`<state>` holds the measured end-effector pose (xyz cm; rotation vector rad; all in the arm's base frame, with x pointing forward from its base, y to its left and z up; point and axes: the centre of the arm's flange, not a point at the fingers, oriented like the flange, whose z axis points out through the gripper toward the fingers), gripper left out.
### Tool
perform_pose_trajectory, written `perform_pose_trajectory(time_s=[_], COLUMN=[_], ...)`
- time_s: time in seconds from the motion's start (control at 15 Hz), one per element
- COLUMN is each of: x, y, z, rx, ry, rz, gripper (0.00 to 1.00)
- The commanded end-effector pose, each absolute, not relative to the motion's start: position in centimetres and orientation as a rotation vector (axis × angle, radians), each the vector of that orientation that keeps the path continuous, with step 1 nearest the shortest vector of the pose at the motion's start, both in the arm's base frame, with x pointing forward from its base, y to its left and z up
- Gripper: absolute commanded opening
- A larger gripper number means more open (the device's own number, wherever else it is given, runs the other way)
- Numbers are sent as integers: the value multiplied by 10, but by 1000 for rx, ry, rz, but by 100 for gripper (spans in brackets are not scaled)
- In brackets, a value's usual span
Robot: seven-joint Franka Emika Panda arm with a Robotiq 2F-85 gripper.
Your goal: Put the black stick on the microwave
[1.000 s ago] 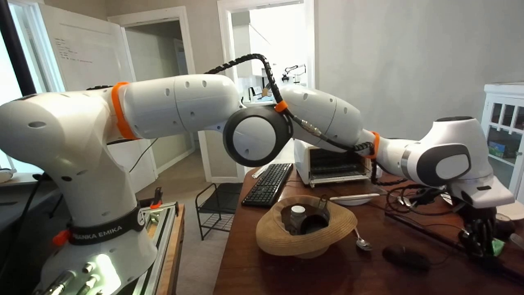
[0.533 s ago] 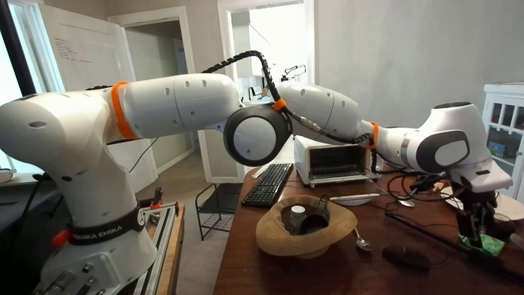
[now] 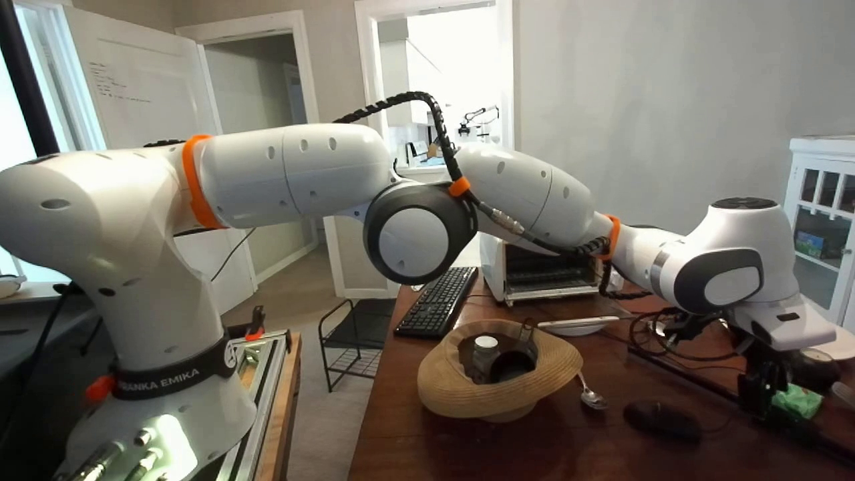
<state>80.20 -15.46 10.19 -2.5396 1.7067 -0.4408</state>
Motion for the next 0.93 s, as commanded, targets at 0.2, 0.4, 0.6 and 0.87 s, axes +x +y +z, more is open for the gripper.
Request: perform_pose_trajectory(time_s=[0.2,0.4,0.6,0.87], x=[854,856,854,851], y=[-170,-174,-173,-171], z=[66,58,54,64], rx=[-2529,-2487,-2478,-2458], ry=[1711,1772,1819,1849], rz=[-374,-338,-276,-276], gripper=[100,100,100,100])
